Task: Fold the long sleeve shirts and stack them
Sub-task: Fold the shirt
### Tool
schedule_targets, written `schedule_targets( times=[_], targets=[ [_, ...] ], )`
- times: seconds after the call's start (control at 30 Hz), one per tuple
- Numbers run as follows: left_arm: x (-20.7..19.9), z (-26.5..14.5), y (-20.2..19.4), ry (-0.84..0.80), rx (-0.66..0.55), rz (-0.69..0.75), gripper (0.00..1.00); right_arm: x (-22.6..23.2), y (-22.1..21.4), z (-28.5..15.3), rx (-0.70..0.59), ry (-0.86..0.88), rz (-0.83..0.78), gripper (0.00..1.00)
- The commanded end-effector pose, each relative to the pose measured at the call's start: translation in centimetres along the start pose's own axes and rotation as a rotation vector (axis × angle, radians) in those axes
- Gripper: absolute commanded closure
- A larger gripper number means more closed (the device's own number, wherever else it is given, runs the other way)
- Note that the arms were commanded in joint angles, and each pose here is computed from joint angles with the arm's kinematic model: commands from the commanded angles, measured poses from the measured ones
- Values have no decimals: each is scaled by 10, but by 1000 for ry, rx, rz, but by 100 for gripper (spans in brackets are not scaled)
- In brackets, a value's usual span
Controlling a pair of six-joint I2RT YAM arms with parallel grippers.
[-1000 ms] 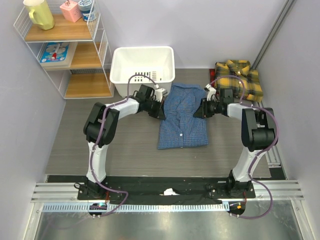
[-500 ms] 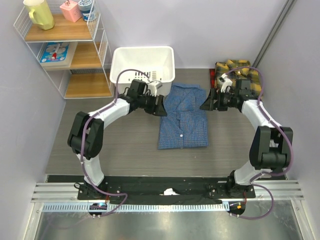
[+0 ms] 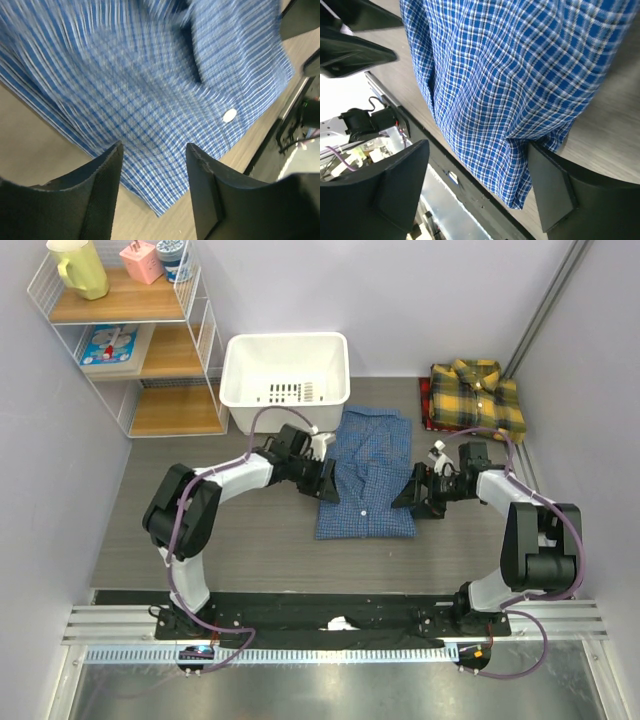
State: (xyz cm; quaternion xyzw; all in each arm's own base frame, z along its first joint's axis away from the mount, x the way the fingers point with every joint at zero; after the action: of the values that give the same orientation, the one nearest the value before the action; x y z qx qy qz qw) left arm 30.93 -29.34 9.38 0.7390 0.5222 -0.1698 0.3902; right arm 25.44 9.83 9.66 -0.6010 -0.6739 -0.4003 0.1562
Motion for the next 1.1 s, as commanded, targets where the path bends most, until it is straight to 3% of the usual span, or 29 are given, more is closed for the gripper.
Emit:
schedule_targets(
  times=[0.0,0.07,0.1,0.2,0.4,0.43,0.57,0.73,0.8,0.93,1.07],
  targets=[
    [15,5,-30,46,69,-111,55,4,-10,4,23,45,48,19],
    [23,7,-46,72,113,-164,62,-3,-15,9,47,33,57,23],
    [25,7,-52,79,131,-181,71,-7,-16,10,54,15,53,26],
    [25,3,-67,81,181,-216,80,-11,-24,11,110,18,51,30],
    [2,-12,-98,47,270,-213,84,2,-42,0,182,15,107,37],
    [-4,-15,-101,27,277,-209,84,3,-46,-2,198,6,114,37],
    [-30,-32,-110,-68,317,-148,81,20,-34,-20,210,26,77,20],
    [-43,-50,-39,-72,61,78,70,27,18,-45,66,-36,-72,18],
    [-36,-34,-28,-68,93,114,67,24,40,-43,-1,-54,-133,18],
    [-35,-3,22,-17,39,211,66,17,79,-36,-73,-47,-203,20],
    [-15,31,24,30,118,199,66,5,106,-30,-99,-74,-219,22]
  ],
)
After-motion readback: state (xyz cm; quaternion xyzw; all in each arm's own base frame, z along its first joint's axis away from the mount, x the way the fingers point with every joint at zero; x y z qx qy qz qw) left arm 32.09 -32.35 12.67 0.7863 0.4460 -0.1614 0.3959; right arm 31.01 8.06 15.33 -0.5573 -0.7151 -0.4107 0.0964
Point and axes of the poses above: each gripper's point midway between its finger pads, its own z axis out along the fingers, its own x axis along the line the jaws close on, y = z × x, the point moved 3 cm from there along -z, back along the fingers, and after that the axes turned 11 degrees about -z, right-handed, at the moved point
